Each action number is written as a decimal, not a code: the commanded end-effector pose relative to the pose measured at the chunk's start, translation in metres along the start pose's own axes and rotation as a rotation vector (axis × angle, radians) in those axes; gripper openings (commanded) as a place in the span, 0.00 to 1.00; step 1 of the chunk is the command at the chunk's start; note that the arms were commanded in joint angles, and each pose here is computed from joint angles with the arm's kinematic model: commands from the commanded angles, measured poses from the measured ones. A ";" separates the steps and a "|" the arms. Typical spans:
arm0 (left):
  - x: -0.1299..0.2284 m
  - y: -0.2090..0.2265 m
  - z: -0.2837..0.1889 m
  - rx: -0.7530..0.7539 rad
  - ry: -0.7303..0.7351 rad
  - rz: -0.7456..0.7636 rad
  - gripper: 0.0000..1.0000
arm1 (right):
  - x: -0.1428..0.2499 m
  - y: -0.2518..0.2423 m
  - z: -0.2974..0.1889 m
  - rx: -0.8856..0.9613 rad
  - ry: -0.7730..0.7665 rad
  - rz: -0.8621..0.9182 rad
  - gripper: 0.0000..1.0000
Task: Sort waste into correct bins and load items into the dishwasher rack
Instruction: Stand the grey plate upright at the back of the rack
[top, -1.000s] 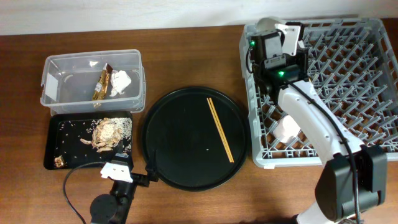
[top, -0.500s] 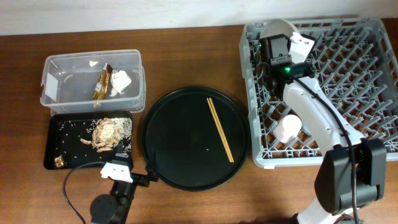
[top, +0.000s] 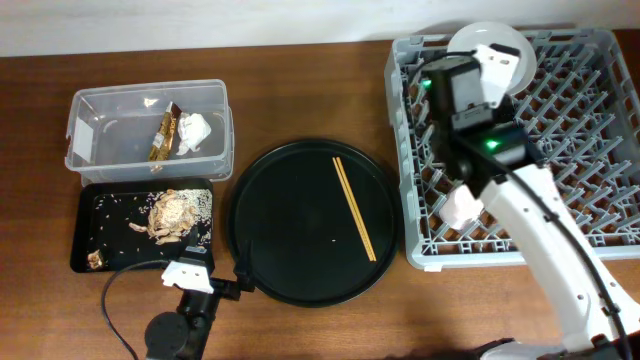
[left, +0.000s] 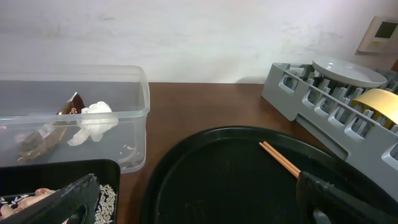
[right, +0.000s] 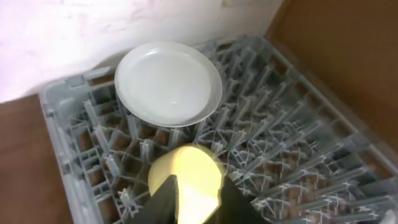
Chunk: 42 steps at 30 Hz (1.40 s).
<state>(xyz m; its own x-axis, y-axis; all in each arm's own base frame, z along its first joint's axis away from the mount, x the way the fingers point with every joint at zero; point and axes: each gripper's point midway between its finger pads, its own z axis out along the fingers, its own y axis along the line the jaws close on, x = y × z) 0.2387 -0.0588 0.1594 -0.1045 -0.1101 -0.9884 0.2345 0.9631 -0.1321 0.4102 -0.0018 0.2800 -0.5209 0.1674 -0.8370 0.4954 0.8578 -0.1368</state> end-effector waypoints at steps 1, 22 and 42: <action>0.003 -0.001 0.000 0.008 0.004 0.013 0.99 | 0.007 -0.001 0.041 -0.313 0.200 0.185 0.41; 0.003 -0.001 0.000 0.007 0.004 0.013 0.99 | 0.088 -0.031 0.249 -0.296 0.387 0.602 0.04; 0.003 -0.001 0.000 0.007 0.004 0.013 0.99 | -0.016 0.038 0.101 0.425 -0.129 -0.751 0.43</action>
<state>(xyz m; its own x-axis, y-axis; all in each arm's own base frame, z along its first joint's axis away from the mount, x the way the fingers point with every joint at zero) 0.2389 -0.0588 0.1589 -0.1045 -0.1101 -0.9884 0.2341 0.9632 -0.1320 0.5121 -0.0378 0.2362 -0.7321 -0.4400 -0.5201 0.2820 0.4992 -0.8193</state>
